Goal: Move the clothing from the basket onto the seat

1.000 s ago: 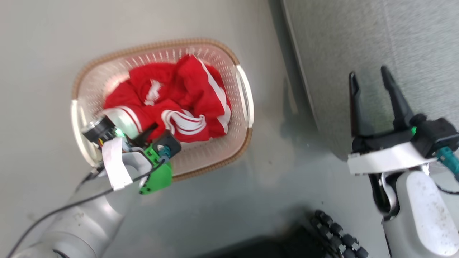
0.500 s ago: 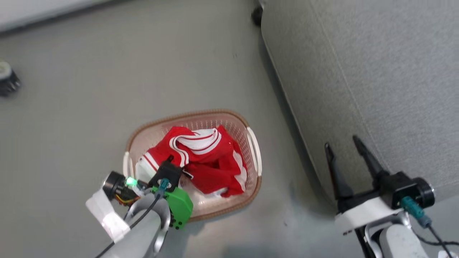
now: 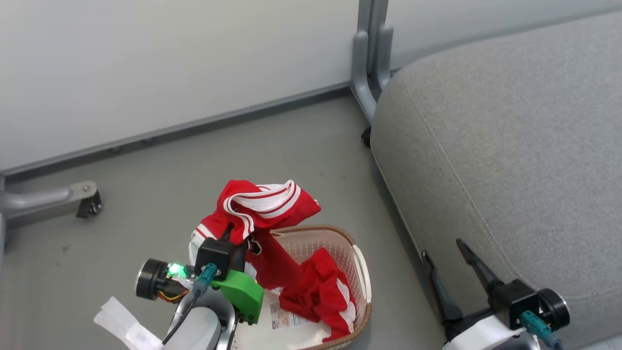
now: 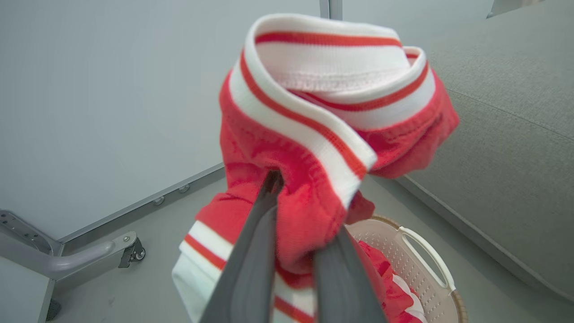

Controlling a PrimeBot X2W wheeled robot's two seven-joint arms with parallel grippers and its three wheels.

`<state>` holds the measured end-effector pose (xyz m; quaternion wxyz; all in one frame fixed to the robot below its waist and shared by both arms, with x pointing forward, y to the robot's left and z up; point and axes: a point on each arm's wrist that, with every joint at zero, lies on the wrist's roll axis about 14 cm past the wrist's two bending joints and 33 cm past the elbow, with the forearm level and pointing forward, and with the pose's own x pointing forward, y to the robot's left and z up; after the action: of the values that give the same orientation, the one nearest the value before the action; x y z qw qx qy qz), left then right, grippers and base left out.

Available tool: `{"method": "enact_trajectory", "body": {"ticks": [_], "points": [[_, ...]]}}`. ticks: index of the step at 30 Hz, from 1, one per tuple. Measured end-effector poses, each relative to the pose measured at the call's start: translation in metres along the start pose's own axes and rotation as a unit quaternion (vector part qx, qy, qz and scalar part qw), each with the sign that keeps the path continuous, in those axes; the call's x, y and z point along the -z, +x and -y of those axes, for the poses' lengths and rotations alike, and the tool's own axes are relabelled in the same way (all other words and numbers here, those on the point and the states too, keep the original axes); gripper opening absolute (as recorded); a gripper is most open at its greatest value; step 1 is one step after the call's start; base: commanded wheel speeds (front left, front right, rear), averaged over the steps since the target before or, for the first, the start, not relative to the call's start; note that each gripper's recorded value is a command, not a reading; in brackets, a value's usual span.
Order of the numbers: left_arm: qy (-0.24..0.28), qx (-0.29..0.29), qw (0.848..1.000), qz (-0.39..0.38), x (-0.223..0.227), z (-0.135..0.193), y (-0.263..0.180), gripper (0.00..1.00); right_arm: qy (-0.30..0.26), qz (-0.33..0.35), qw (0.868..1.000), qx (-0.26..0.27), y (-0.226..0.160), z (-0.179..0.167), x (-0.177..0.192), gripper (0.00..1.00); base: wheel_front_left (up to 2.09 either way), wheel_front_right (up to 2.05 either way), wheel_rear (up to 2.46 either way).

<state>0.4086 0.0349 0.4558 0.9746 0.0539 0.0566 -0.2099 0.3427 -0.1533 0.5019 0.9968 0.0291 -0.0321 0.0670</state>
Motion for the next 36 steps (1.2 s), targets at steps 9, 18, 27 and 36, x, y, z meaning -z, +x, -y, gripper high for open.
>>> {"method": "enact_trajectory", "body": {"ticks": [9, 18, 27, 36], "points": [[-0.034, -0.004, 0.995, 0.09, -0.06, 0.004, -0.022, 0.0, -0.002, 0.029, 0.999, -0.036, -0.009, -0.025, -0.017, 1.0, 0.0, 0.0, 0.0], [-0.047, 0.034, 0.988, 0.146, -0.095, 0.026, -0.033, 0.0, -0.001, 0.039, 0.995, -0.087, -0.003, -0.057, -0.023, 1.0, 0.0, 0.0, 0.0], [-0.068, 0.097, 0.977, 0.177, -0.121, 0.063, -0.041, 0.0, -0.014, 0.034, 0.989, -0.141, 0.012, -0.085, -0.021, 1.0, 0.0, 0.0, 0.0], [-0.079, 0.144, 0.967, 0.193, -0.148, 0.086, -0.053, 0.0, -0.027, 0.02, 0.986, -0.162, 0.031, -0.091, -0.014, 1.0, 0.0, 0.0, 0.0]]}}
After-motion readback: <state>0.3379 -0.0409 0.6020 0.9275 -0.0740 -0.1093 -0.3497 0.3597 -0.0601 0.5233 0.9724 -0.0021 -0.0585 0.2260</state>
